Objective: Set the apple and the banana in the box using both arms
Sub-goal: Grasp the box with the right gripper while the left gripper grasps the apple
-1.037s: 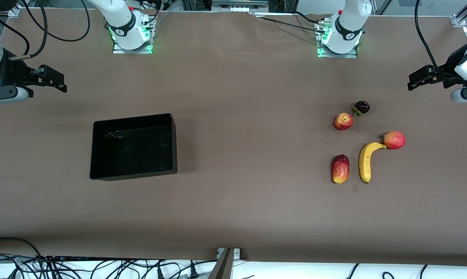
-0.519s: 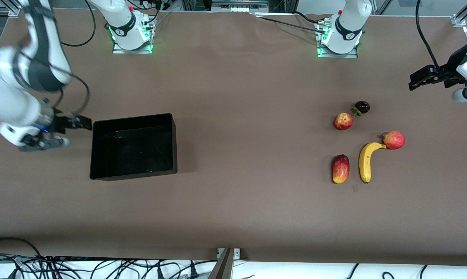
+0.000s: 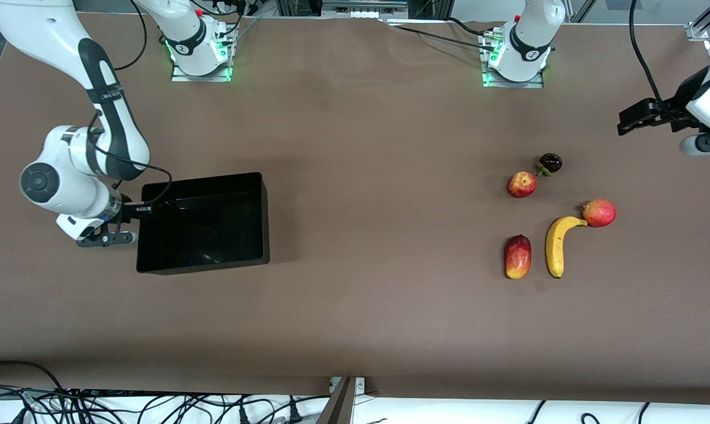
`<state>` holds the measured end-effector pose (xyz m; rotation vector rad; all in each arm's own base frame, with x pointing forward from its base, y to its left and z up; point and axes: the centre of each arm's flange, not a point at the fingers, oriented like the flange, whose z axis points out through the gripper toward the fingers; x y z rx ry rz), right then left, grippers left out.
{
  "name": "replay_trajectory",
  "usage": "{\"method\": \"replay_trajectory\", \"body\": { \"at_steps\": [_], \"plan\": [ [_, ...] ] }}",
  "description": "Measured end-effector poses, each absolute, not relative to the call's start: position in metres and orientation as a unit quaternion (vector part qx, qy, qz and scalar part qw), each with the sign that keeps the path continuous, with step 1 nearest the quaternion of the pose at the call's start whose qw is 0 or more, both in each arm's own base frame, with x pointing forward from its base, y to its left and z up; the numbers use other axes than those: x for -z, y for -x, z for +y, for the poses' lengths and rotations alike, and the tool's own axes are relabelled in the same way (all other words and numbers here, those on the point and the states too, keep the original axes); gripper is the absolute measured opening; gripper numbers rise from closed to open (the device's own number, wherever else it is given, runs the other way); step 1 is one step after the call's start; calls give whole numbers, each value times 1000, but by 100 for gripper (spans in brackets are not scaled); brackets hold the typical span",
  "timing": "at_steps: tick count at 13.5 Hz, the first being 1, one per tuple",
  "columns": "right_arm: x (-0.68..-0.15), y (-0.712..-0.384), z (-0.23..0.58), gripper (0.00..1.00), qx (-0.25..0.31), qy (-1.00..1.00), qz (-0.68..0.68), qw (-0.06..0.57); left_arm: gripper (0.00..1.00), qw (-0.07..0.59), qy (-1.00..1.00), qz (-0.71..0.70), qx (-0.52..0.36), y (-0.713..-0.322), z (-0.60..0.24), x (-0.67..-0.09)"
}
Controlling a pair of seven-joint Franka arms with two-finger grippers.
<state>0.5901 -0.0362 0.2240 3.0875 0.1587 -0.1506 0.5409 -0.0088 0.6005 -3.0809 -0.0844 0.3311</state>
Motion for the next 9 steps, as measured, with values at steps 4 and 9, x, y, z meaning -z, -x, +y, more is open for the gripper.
{"method": "replay_trajectory", "body": {
  "at_steps": [4, 9],
  "plan": [
    [-224, -588, -35, 24, 45, -997, 50, 22, 100, 25, 985, -11, -173, -557, -24, -495],
    [-288, -624, 0, 4, 55, -996, 65, -1, 100, 22, 982, 38, -186, -563, -68, -349]
  ]
}}
